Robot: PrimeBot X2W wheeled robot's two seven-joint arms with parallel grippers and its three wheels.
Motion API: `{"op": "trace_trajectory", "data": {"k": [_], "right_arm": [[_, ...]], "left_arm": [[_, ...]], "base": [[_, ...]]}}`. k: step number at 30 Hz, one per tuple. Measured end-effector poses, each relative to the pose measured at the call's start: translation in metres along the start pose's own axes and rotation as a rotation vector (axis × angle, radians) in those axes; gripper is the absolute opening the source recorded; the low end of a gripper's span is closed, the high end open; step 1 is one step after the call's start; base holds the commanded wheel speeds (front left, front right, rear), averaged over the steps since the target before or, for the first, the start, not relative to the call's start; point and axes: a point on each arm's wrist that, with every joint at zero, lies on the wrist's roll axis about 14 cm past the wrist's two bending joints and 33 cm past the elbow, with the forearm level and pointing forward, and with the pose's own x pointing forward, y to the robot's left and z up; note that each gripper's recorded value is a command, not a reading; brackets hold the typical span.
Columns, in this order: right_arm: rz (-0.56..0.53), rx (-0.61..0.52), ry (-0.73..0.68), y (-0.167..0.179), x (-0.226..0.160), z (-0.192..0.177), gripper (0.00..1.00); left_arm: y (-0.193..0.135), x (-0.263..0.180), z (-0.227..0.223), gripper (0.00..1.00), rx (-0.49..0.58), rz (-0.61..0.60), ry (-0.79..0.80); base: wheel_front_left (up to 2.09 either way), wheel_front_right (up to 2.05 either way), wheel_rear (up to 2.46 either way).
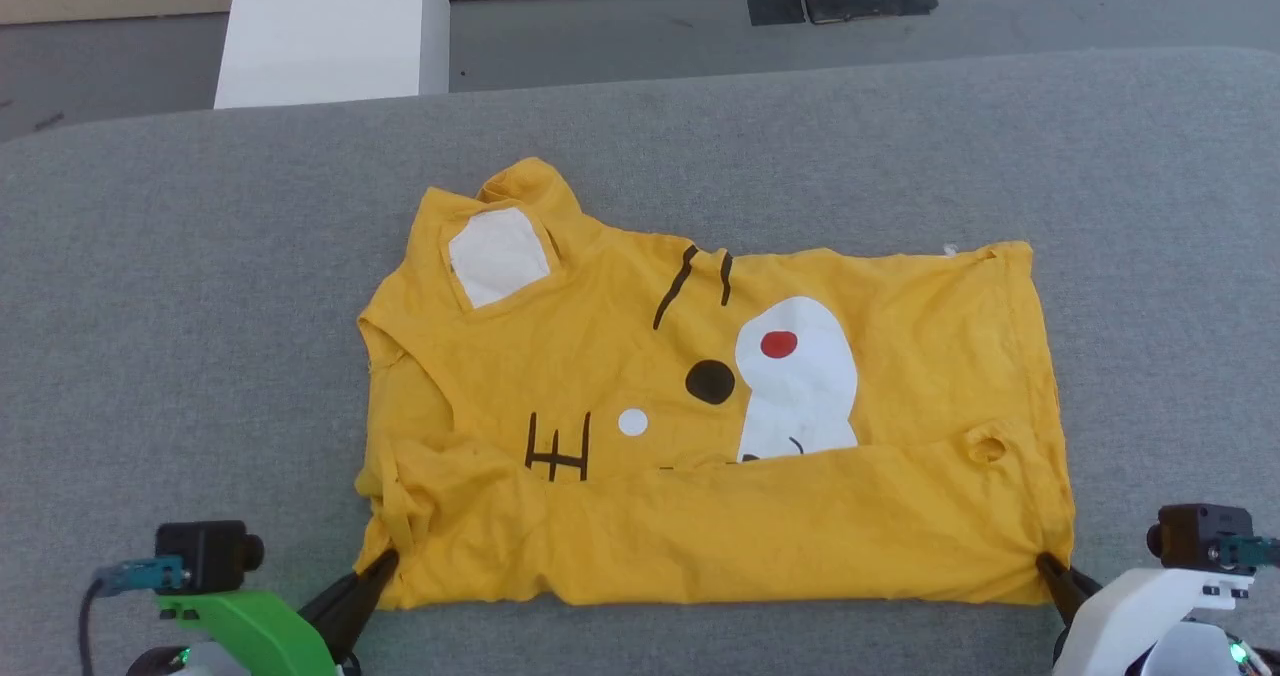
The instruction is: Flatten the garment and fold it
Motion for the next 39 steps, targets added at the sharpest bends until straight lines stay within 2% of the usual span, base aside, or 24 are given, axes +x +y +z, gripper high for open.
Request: {"op": "trace_trajectory", "data": {"k": [8, 12, 26, 38, 39], "right_arm": [[-0.001, 0.002, -0.115, -0.002, -0.018, 0.04, 0.0], [-0.006, 0.014, -0.135, -0.007, -0.034, 0.047, 0.0], [-0.02, 0.112, 0.011, -0.029, -0.065, 0.002, 0.0], [-0.011, 0.113, 0.113, -0.023, -0.045, -0.035, 0.0], [-0.008, 0.117, 0.115, -0.021, -0.042, -0.037, 0.02]], "left_arm": [[-0.009, -0.021, 0.022, 0.0, -0.102, -0.043, -0.097], [-0.009, -0.037, 0.022, 0.0, -0.121, -0.03, -0.106], [-0.012, -0.076, -0.024, 0.0, -0.271, 0.024, -0.003], [0.006, -0.059, -0.053, 0.0, -0.341, 0.073, 0.047], [0.009, -0.055, -0.053, 0.0, -0.344, 0.079, 0.045]], "base": [[0.0, 0.0, 0.0], [0.0, 0.0, 0.0], [0.0, 0.0, 0.0], [0.0, 0.0, 0.0], [0.0, 0.0, 0.0]]}}
